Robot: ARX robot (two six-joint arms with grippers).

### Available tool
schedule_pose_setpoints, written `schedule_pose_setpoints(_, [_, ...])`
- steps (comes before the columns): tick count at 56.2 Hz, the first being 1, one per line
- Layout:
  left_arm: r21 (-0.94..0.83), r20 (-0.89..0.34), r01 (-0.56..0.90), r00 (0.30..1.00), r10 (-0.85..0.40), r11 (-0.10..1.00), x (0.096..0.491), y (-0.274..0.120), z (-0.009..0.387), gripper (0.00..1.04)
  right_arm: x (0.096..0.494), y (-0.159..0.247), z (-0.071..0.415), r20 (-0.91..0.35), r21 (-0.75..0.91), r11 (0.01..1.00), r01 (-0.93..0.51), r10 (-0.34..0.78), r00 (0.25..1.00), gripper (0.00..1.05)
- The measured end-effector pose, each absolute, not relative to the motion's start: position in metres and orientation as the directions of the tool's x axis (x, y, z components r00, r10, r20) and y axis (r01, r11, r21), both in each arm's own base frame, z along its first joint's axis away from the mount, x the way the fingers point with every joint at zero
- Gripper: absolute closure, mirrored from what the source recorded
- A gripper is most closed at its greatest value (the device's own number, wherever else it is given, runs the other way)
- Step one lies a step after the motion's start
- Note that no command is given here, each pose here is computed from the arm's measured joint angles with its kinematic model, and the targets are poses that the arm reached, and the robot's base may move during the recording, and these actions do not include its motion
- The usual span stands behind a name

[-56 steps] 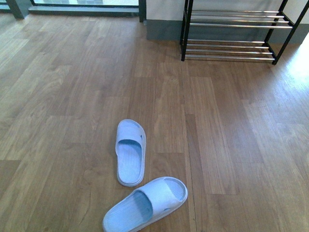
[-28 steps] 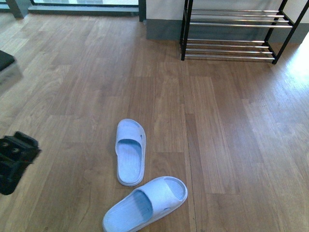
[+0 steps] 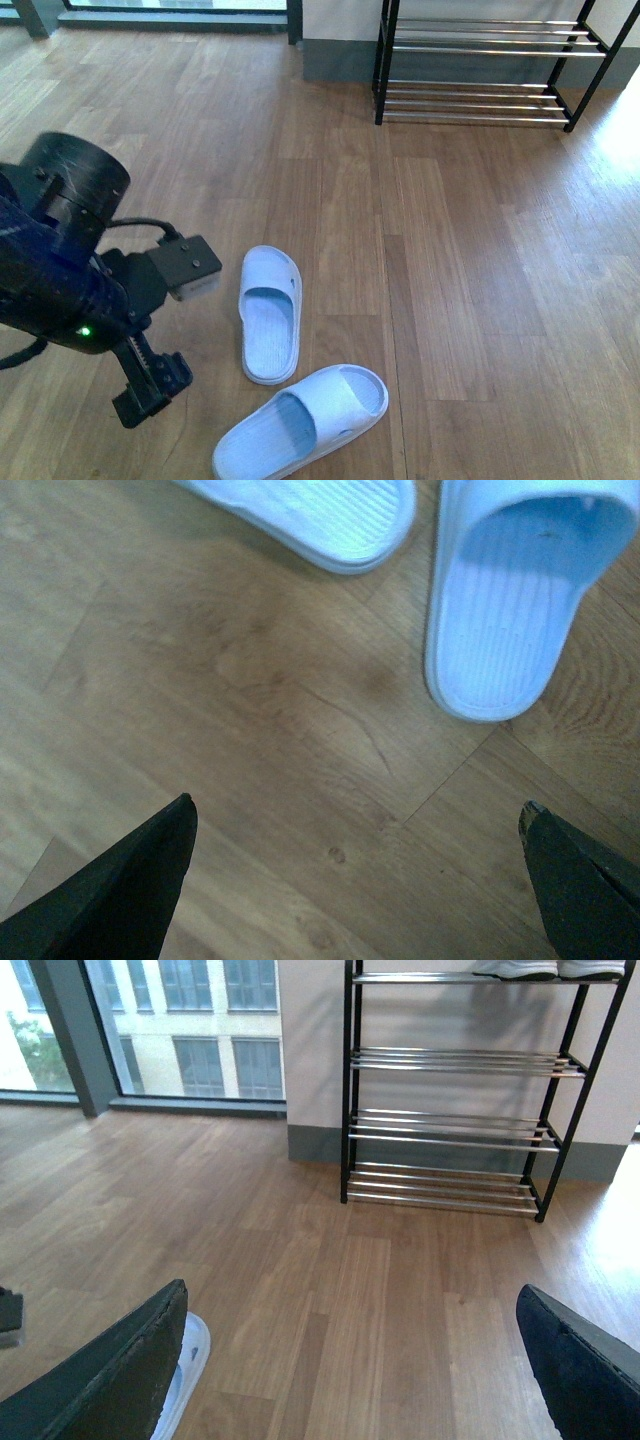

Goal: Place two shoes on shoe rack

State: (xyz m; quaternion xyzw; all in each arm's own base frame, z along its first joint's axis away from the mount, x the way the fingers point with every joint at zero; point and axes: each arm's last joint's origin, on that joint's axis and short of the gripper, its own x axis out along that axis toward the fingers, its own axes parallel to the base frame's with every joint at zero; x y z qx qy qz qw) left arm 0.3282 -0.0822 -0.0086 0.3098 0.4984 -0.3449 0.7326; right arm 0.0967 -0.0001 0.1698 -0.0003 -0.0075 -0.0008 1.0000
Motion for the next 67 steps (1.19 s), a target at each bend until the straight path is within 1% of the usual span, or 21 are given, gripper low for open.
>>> schedule_pose_setpoints(2, [0.068, -0.948, 0.832, 0.225, -0.224, 0.55, 0.329, -0.084, -0.018, 0.09, 0.097, 0.0, 0.17, 0.015, -0.001, 1.0, 0.002, -0.002, 1.0, 0.09])
schedule_pose_setpoints(5, [0.034, -0.943, 0.851, 0.201, -0.264, 0.524, 0.33, -0.086, -0.025, 0.09, 0.097, 0.0, 0.17, 0.015, -0.001, 1.0, 0.002, -0.002, 1.0, 0.09])
schedule_pose_setpoints(8, [0.006, -0.936, 0.88, 0.172, -0.307, 0.474, 0.332, -0.091, -0.033, 0.09, 0.097, 0.0, 0.17, 0.015, -0.001, 1.0, 0.002, -0.002, 1.0, 0.09])
schedule_pose_setpoints(20, [0.032, -0.918, 0.935, 0.167, -0.36, 0.354, 0.352, -0.104, -0.053, 0.09, 0.097, 0.0, 0.17, 0.015, -0.001, 1.0, 0.002, -0.002, 1.0, 0.09])
schedule_pose_setpoints(24, [0.044, -0.923, 0.946, 0.161, -0.348, 0.321, 0.356, -0.105, -0.063, 0.09, 0.097, 0.0, 0.17, 0.015, -0.001, 1.0, 0.002, -0.002, 1.0, 0.09])
schedule_pose_setpoints(31, [0.035, -0.934, 0.965, 0.124, -0.335, 0.26, 0.362, -0.106, -0.081, 0.09, 0.097, 0.0, 0.17, 0.015, -0.001, 1.0, 0.002, -0.002, 1.0, 0.09])
schedule_pose_setpoints(36, [0.054, -0.939, 0.978, 0.118, -0.323, 0.199, 0.372, -0.11, -0.097, 0.09, 0.097, 0.0, 0.17, 0.015, -0.001, 1.0, 0.002, -0.002, 1.0, 0.09])
schedule_pose_setpoints(44, [0.118, -0.955, 0.988, 0.141, -0.26, 0.102, 0.388, -0.112, -0.116, 0.09, 0.097, 0.0, 0.17, 0.015, -0.001, 1.0, 0.002, -0.002, 1.0, 0.09])
schedule_pose_setpoints(48, [0.123, -0.961, 0.991, 0.134, -0.242, 0.061, 0.393, -0.11, -0.125, 0.09, 0.097, 0.0, 0.17, 0.015, -0.001, 1.0, 0.002, -0.002, 1.0, 0.09])
schedule_pose_setpoints(52, [0.154, -0.963, 0.988, 0.155, -0.221, 0.019, 0.4, -0.11, -0.132, 0.09, 0.097, 0.0, 0.17, 0.015, -0.001, 1.0, 0.001, -0.001, 1.0, 0.09])
schedule_pose_setpoints(55, [0.157, -0.959, 0.987, 0.157, -0.235, 0.019, 0.405, -0.111, -0.133, 0.09, 0.097, 0.0, 0.17, 0.015, -0.001, 1.0, 0.002, -0.002, 1.0, 0.09])
schedule_pose_setpoints(61, [0.136, -0.946, 0.99, 0.138, -0.293, 0.025, 0.415, -0.123, -0.125, 0.09, 0.097, 0.0, 0.17, 0.015, -0.001, 1.0, 0.002, -0.002, 1.0, 0.09])
schedule_pose_setpoints(65, [0.135, -0.927, 0.991, 0.135, -0.35, 0.024, 0.419, -0.139, -0.118, 0.09, 0.097, 0.0, 0.17, 0.015, -0.001, 1.0, 0.002, -0.002, 1.0, 0.09])
schedule_pose_setpoints(67, [0.122, -0.914, 0.992, 0.12, -0.389, 0.019, 0.417, -0.154, -0.116, 0.09, 0.097, 0.0, 0.17, 0.015, -0.001, 1.0, 0.002, -0.002, 1.0, 0.09])
